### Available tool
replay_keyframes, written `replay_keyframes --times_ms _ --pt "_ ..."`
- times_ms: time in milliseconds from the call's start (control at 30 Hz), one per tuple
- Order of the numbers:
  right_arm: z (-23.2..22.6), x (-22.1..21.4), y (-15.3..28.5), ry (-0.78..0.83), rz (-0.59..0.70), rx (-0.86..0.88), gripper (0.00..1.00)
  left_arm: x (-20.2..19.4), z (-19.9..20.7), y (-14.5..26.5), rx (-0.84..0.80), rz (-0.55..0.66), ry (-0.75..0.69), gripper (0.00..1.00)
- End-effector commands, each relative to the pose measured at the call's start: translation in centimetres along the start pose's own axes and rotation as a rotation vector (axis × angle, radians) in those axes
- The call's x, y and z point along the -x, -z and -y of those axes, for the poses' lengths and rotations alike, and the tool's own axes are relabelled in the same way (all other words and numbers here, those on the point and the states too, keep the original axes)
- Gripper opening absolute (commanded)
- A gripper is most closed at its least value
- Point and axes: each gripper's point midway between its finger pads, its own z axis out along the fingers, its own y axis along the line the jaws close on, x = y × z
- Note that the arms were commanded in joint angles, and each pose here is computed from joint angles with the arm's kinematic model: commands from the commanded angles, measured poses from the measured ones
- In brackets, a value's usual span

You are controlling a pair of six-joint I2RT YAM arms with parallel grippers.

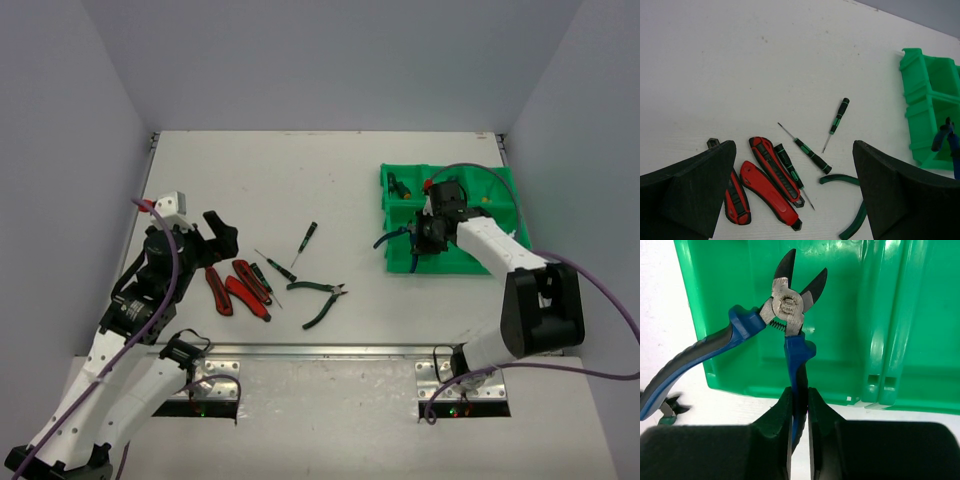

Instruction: Sort the tools into containers

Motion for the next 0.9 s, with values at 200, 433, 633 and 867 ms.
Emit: replay_keyframes --times_ms 200,433,633,867 --pt "0.0 3.4 -0.9 -0.024 0.053 -0.007 0.42 1.0 0.4 -0.3 -0.017 0.039 0.009 1.0" --pt "-1.0 4.2 0.8 -0.039 0.099 0.045 0.58 1.0 0.5 -0.3 -0.017 0.035 0.006 1.0" --pt "-2.4 6.0 5.3 -0.046 0.258 0.099 0.64 1.0 0.4 -0.4 -0.012 0.033 0.005 1.0" --pt "-6.3 4.7 8.4 0.003 0.348 0.116 0.75 0.9 0.3 -0.6 -0.004 0.028 0.003 1.0"
